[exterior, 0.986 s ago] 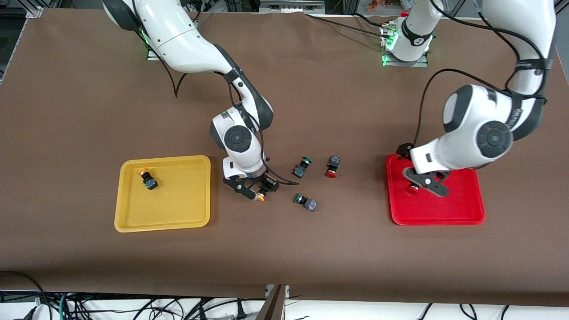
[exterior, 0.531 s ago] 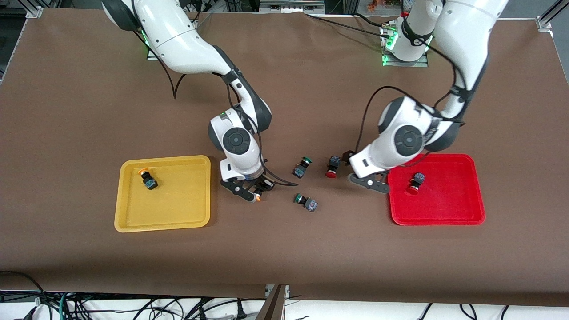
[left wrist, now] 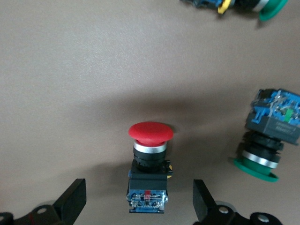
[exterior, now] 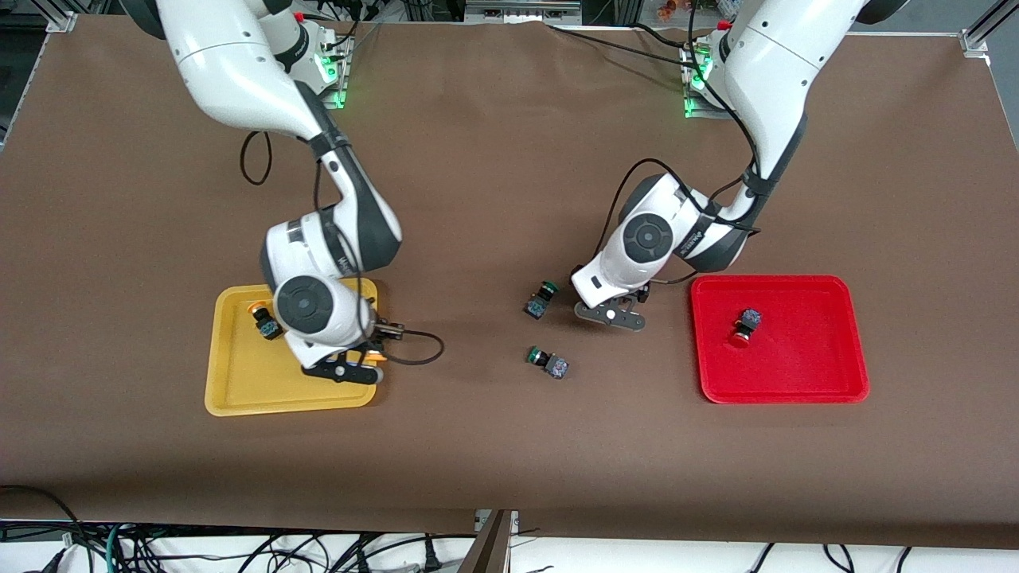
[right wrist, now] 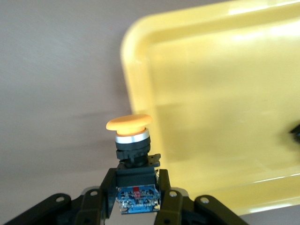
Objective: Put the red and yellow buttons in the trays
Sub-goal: 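Place the yellow button in the yellow tray while the left gripper carries red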
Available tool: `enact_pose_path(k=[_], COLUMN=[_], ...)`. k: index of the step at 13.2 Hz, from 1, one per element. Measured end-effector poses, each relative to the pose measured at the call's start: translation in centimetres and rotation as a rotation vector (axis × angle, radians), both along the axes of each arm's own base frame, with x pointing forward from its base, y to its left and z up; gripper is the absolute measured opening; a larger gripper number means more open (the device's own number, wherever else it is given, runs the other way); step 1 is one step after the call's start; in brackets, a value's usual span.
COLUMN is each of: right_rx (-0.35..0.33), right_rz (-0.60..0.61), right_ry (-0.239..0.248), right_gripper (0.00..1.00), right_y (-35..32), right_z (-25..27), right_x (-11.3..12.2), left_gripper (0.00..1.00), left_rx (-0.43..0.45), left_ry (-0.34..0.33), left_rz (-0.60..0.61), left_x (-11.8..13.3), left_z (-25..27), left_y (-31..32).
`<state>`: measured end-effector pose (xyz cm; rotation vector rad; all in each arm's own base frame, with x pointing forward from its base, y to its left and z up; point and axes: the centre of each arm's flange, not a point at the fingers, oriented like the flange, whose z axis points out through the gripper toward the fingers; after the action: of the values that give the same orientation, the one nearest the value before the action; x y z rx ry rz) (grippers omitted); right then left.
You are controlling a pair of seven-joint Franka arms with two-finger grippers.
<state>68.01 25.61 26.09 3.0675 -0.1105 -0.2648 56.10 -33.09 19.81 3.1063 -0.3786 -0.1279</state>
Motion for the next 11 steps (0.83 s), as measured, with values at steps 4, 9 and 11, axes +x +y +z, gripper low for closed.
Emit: enact_pose_path(k=[4,9,11], right_rx=[-0.010,-0.028,-0.021], right_rz=[0.041,-0.032,-0.039], right_ry=[0.103,0.152,0.147], right_gripper=[0.40,0.47,0.66], right_y=[-5.8,-11.1,-12.5], right_z=[-3.3,-5.8,-5.4], right_x=[-0.1,-0.1,0.4], left_gripper=[0.68,0.41,0.41], left_rx=[0.034,0.033,0.057], left_ry=[0.015,0.003,0.006], left_rz=[-0.034,-0.023,-0.027], left_x=[-1.1,-0.4,1.0], left_z=[-2.2,-1.9,0.3], left_y=[-0.7,-0.2,1.5])
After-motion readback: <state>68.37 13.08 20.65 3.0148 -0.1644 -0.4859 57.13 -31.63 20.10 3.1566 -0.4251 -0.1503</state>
